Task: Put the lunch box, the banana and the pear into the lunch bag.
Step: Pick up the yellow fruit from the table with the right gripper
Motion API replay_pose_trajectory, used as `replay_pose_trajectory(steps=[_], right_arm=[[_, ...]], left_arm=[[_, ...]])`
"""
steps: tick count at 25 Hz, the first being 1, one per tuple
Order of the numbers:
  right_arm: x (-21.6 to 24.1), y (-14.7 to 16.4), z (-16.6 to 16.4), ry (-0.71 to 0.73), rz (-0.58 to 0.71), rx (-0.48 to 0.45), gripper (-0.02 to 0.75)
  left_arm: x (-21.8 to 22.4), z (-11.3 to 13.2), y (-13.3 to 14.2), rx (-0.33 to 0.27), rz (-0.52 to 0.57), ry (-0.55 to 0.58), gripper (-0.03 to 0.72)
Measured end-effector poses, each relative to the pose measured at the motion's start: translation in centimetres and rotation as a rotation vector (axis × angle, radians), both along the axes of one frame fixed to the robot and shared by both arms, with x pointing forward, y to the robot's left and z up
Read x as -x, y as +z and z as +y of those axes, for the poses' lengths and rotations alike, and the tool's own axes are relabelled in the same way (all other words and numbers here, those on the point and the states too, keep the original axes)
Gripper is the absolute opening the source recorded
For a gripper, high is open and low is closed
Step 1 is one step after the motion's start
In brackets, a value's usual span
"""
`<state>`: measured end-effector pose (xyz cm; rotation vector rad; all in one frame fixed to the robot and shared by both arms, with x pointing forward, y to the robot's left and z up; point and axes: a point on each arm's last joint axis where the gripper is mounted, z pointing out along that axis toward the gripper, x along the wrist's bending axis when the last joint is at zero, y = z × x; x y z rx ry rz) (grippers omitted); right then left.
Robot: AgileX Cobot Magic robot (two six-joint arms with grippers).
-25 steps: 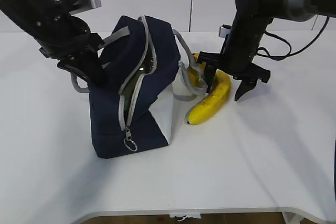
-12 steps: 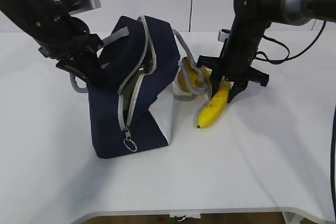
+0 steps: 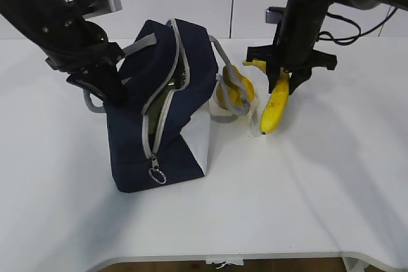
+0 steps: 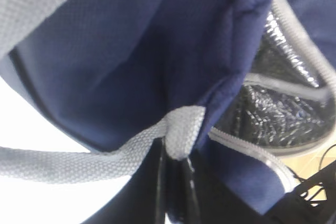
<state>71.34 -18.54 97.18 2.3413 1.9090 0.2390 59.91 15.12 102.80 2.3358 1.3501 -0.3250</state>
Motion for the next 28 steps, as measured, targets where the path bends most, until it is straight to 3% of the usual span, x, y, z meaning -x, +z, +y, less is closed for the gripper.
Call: replay_pose_trajectory(steps=[7,10,15,18,23,28], right_arm=[[0.2,7.1,0.7,0.213,-0.181,-0.060,0.264],[1.4,10.4,1.3,0.324,-0.240,-0.134,0.264],[3.4,14.4,3.3,0.584,-0.343,-0.354,0.262],[3.8,14.9,4.2,0.629,-0.364,-0.468,0.262],[3.6,14.6,4.9,0.633,-0.356,-0.555,0.262],[2.9,13.0,5.7,0.603,-0.313,-0.664,0.262]], left_arm=[[0.0,0.0,0.0,0.000,0.000,0.000,0.005],[0.0,-0.1,0.1,0.013,0.004,0.003,0.005],[0.1,-0.8,0.5,0.102,0.033,0.027,0.005],[0.1,-1.4,0.9,0.178,0.045,0.055,0.005],[-0.1,-2.0,1.4,0.266,0.047,0.097,0.005],[-0.8,-1.5,1.5,0.289,0.016,0.144,0.005]])
